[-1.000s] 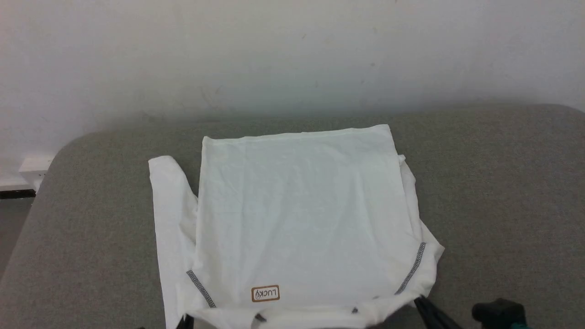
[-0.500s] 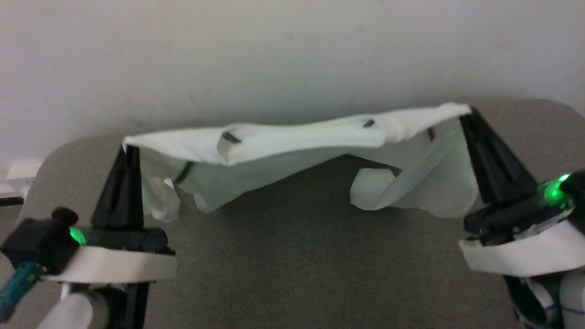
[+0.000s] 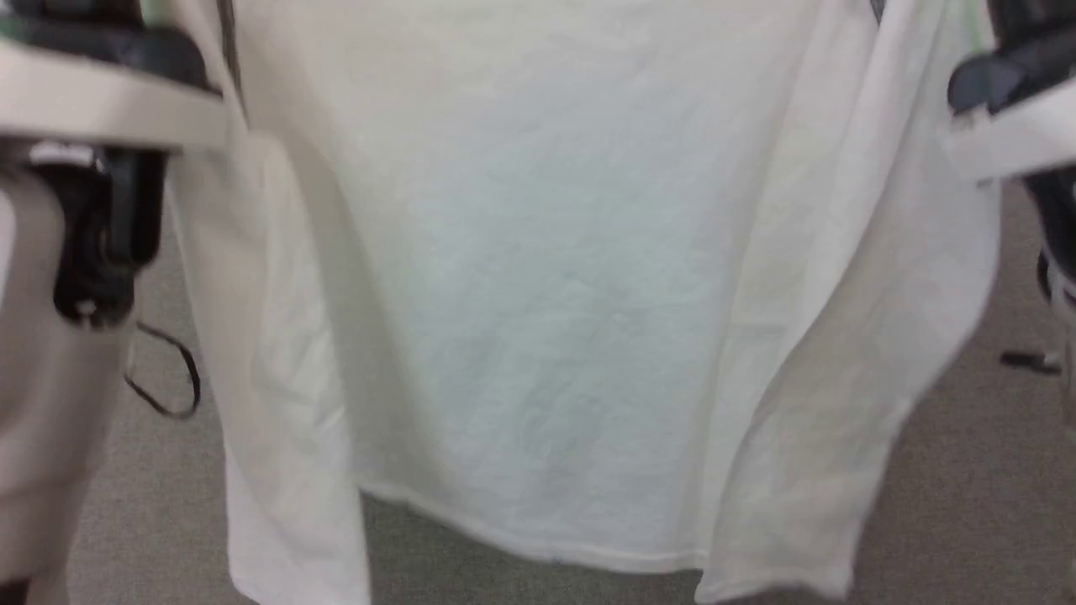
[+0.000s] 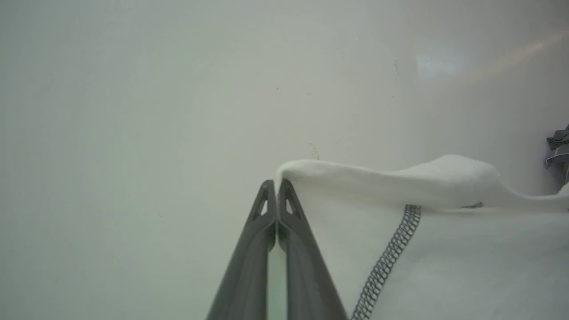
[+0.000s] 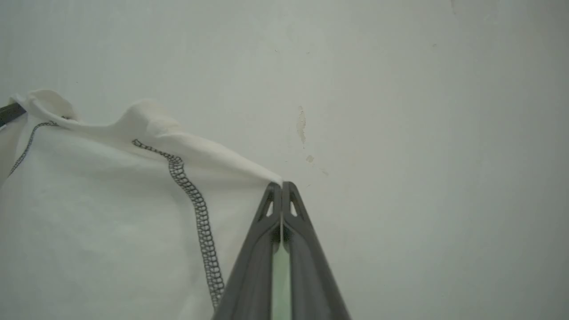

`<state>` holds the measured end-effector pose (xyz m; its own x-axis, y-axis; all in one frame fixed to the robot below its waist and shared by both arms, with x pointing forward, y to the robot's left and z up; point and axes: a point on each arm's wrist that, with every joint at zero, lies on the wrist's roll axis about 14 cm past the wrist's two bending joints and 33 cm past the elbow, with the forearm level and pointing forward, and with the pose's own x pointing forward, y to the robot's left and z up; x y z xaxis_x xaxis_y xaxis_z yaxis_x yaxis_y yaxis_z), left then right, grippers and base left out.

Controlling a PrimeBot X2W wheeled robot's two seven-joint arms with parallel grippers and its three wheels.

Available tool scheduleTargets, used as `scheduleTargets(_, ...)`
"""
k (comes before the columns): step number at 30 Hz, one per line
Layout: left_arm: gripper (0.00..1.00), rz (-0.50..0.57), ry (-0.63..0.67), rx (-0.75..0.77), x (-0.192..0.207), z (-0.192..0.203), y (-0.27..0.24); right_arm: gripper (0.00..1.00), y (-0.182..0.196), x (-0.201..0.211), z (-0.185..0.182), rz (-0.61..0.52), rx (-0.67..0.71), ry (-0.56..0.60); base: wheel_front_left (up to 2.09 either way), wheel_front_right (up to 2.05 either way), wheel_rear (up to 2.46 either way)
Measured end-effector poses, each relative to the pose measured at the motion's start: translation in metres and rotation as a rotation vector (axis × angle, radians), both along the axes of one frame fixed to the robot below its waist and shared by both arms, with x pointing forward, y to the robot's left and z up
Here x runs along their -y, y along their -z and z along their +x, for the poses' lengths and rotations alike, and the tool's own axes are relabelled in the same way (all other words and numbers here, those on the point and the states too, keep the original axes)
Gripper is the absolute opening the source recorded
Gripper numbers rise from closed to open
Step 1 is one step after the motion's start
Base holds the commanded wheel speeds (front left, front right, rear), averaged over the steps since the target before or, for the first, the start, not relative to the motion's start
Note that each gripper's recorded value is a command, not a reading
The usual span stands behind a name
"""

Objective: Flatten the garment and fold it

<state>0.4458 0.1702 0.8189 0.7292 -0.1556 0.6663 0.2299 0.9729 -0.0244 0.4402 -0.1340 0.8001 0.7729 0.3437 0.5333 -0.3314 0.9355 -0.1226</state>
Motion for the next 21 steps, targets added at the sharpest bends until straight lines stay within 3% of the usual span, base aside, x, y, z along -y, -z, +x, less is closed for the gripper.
scheduleTargets(6,0.0,0.053,-0.051,-0.09,-0.009,0.074,0.007,0.0,-0.001,0.0,0.065,-0.035,-0.083,0.007,0.0,0.0,0.0)
scheduleTargets(14,0.0,0.073,-0.122,-0.098,-0.027,0.147,0.009,0.0,-0.023,-0.007,0.131,-0.058,-0.029,0.023,0.0,0.0,0.0)
scheduleTargets(21,0.0,0.059,-0.141,-0.209,-0.038,0.197,0.065,0.0,0.029,-0.028,0.179,-0.094,-0.122,-0.005,0.0,0.0,0.0)
